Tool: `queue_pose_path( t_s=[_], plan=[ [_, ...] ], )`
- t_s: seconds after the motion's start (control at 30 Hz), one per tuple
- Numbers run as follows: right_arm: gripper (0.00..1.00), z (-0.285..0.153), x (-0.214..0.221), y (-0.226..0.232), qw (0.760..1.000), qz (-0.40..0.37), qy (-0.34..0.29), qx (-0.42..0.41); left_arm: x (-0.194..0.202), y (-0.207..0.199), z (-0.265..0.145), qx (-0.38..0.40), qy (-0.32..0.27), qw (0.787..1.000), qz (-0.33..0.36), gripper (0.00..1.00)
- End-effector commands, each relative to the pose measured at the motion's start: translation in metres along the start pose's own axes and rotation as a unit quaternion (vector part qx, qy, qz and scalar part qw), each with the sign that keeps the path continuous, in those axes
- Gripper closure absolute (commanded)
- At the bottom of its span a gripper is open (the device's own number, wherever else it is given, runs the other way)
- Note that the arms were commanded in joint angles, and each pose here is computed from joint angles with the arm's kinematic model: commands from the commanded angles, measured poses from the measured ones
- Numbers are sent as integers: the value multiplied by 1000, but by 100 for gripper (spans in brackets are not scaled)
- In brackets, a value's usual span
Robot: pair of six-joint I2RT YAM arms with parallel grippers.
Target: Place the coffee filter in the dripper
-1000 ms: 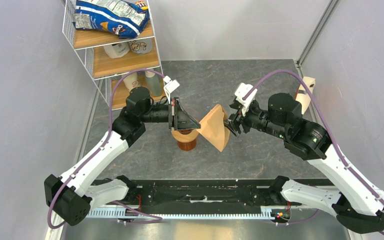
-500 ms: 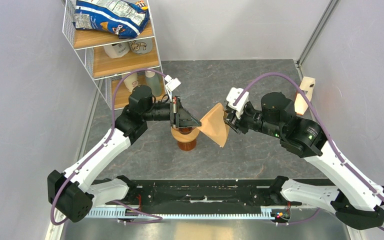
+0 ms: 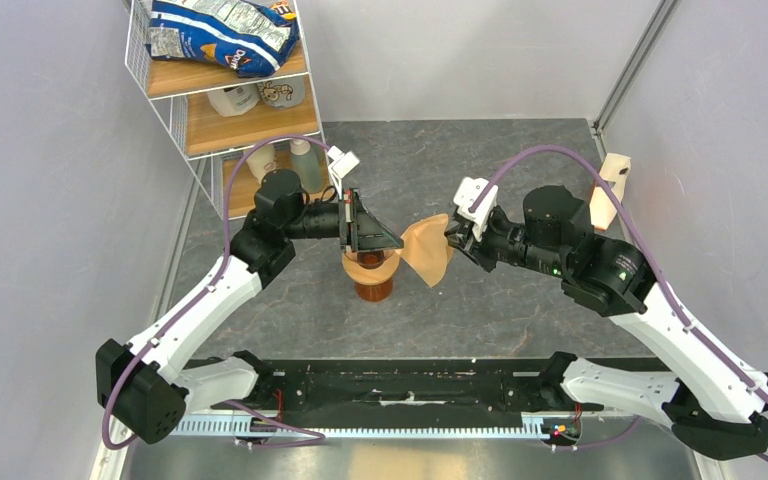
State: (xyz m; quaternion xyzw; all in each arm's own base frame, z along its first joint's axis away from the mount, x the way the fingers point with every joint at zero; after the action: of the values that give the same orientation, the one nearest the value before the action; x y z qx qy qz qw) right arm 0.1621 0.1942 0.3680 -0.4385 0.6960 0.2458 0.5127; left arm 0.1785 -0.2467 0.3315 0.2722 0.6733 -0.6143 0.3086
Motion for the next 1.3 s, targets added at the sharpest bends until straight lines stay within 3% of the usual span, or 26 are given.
queue_pose_path(
  t_s=[0.0, 0.07, 0.17, 0.33, 0.47, 0.53, 0.63, 0.7, 0.83, 0.9, 1.2, 1.23, 1.27],
  plan=[
    [77, -7, -13, -1, 999, 12, -30, 11, -5, -11, -4, 21, -10, 1000, 15, 98],
    [49, -9, -15, -5, 999, 14, -35, 31, -4, -14, -6, 30, -9, 999, 23, 98],
    [43, -14, -17, -12, 997, 15, -41, 60, -6, -18, -11, 39, -14, 999, 30, 98],
    [21, -26, -24, -12, 996, 15, -63, 67, -11, -21, -18, 48, -38, 998, 27, 98],
    [19, -37, -29, -4, 996, -18, -84, 34, -12, -21, -20, 54, -43, 997, 21, 98],
    [21, -41, -29, 1, 995, -40, -94, 14, -12, -22, -20, 60, -43, 997, 19, 98],
    [34, -49, -26, 7, 991, -76, -109, -8, -11, -24, -21, 68, -42, 997, 19, 98],
    [49, -56, -24, 12, 988, -93, -119, -20, -10, -25, -22, 75, -43, 996, 23, 98],
    [90, -60, -17, 17, 985, -108, -127, -32, -8, -28, -24, 90, -43, 995, 29, 98],
    [100, -61, -16, 15, 986, -99, -132, -20, -8, -31, -24, 104, -42, 993, 35, 98],
    [100, -66, -22, 25, 985, 39, -163, -42, -4, -57, -36, 174, -22, 972, 158, 98],
    [96, -67, -21, 25, 984, 46, -166, -40, -3, -58, -38, 176, -19, 969, 172, 98],
    [84, -69, -21, 28, 983, 56, -168, -47, -2, -61, -40, 179, -18, 966, 188, 98]
  ],
)
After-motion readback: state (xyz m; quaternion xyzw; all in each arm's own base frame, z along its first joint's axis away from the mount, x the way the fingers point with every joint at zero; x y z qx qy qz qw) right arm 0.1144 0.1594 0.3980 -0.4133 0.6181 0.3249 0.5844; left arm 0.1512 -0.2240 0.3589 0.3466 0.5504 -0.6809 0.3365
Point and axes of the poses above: each gripper's point midway between its finger pads, its own z axis out along the fingers, its own y axis along the line the jaws close on, x = y × z, the point moved 5 cm from there along -z, back along the fingers, and after that the axes turned 7 degrees about z, right-handed, at the moved point
